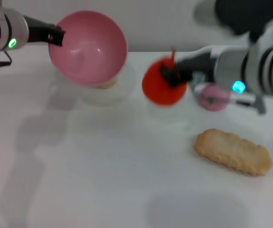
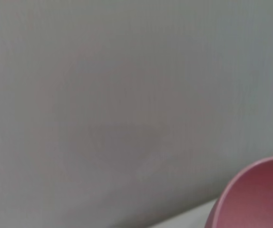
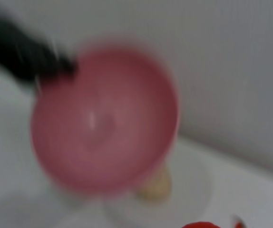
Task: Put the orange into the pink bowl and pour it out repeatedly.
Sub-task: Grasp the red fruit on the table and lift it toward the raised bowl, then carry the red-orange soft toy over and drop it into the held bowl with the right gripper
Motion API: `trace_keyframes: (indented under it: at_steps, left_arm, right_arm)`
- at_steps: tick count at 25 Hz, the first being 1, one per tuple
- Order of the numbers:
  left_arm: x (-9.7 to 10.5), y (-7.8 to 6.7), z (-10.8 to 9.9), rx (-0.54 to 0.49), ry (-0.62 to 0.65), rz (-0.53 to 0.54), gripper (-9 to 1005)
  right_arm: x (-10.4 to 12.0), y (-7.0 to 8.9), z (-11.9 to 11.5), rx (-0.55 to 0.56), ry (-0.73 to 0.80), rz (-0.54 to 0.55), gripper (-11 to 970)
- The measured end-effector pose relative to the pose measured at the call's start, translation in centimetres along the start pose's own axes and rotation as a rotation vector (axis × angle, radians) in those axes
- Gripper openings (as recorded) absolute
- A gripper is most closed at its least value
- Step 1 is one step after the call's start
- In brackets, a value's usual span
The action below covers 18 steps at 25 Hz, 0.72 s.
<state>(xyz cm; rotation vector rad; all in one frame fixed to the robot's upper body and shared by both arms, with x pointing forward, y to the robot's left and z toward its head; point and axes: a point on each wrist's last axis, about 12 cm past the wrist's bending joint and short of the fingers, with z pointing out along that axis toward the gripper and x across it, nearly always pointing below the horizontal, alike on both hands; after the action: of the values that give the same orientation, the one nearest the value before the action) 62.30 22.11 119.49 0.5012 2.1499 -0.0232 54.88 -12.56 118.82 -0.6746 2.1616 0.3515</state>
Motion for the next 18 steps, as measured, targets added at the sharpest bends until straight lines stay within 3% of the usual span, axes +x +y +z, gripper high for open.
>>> trace_keyframes:
  at_steps: [4, 7, 15, 18]
  left_arm:
    - [1.0, -0.1, 0.5, 0.004, 0.035, -0.008, 45]
    - [1.6, -0.4, 0.7, 0.015, 0.053, -0.012, 45]
    - [1.8, -4.7, 1.3, 0.109, 0.091, 0.020, 46]
    - [1.6, -5.5, 1.3, 0.135, 0.089, 0.017, 46]
  right_arm:
    - [-2.7, 1.0, -3.5, 0.018, -0.096, -0.069, 152]
    - [-3.7, 1.8, -4.6, 0.015, -0.138, -0.108, 141]
    - [-4.1, 1.8, -3.6, 0.009, -0.146, -0.126, 96]
    - [-3.7, 1.6, -2.7, 0.003, -0.140, -0.110, 71]
